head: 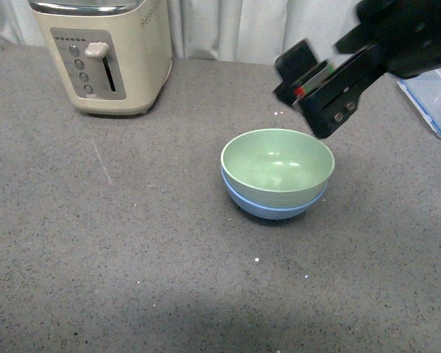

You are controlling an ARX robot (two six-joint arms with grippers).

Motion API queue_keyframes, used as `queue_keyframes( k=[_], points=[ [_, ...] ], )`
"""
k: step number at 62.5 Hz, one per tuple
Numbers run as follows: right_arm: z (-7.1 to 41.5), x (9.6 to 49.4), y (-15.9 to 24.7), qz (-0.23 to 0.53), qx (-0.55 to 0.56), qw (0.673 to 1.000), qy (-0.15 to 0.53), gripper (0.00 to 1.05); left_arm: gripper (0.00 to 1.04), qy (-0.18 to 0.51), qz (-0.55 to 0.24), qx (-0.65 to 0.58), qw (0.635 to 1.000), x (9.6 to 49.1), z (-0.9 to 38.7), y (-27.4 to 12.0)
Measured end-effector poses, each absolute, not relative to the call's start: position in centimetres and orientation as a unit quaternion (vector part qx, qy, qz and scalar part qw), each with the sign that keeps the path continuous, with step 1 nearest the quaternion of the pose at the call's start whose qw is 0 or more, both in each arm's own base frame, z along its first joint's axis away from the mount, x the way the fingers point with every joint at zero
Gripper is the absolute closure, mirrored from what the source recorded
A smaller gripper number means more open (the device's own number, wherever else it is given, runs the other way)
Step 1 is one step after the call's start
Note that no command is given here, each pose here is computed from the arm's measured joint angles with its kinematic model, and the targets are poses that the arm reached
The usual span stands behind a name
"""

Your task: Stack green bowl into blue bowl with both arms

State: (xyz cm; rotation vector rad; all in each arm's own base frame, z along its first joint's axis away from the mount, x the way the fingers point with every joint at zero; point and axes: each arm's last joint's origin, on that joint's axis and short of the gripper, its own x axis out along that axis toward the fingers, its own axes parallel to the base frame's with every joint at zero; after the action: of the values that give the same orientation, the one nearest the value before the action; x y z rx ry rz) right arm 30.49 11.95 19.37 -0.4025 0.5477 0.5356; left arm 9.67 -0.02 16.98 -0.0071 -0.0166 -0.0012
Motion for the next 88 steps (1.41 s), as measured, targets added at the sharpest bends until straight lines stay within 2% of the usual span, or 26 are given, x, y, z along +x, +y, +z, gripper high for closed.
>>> queue_keyframes(
  k=[7, 16, 33, 42, 49, 64, 66, 88],
  points=[
    [18.4, 28.1, 9.3, 0.164, -0.137, 0.937, 0.275, 0.09, 0.06, -0.008, -0.001, -0.004, 1.0, 9.7, 17.0, 0.0],
    [15.9, 23.5, 5.8, 0.056, -0.072, 0.945, 0.313, 0.09, 0.06, -0.008, 0.0, -0.004, 1.0, 9.7, 17.0, 0.0],
    [15.2, 22.3, 5.2, 0.039, -0.052, 0.947, 0.313, 0.09, 0.06, -0.008, -0.001, -0.004, 1.0, 9.7, 17.0, 0.0],
    [14.1, 20.9, 4.2, 0.009, -0.024, 0.992, 0.122, 0.33, 0.06, -0.009, -0.001, -0.004, 1.0, 9.7, 17.0, 0.0],
    [16.2, 19.6, 3.2, 0.002, 0.0, 1.0, 0.011, 0.52, 0.06, -0.008, 0.0, -0.004, 1.0, 9.7, 17.0, 0.0],
    [16.0, 17.1, 1.8, 0.003, -0.001, 1.0, 0.012, 0.95, 0.06, -0.008, 0.0, -0.004, 1.0, 9.7, 17.0, 0.0],
    [16.1, 16.6, 1.6, 0.003, -0.001, 1.0, 0.009, 1.03, 0.06, -0.008, 0.0, -0.004, 1.0, 9.7, 17.0, 0.0],
    [16.3, 14.0, 0.0, 0.001, -0.001, 1.0, 0.007, 1.04, 0.06, -0.008, 0.0, -0.004, 1.0, 9.7, 17.0, 0.0]
  ],
)
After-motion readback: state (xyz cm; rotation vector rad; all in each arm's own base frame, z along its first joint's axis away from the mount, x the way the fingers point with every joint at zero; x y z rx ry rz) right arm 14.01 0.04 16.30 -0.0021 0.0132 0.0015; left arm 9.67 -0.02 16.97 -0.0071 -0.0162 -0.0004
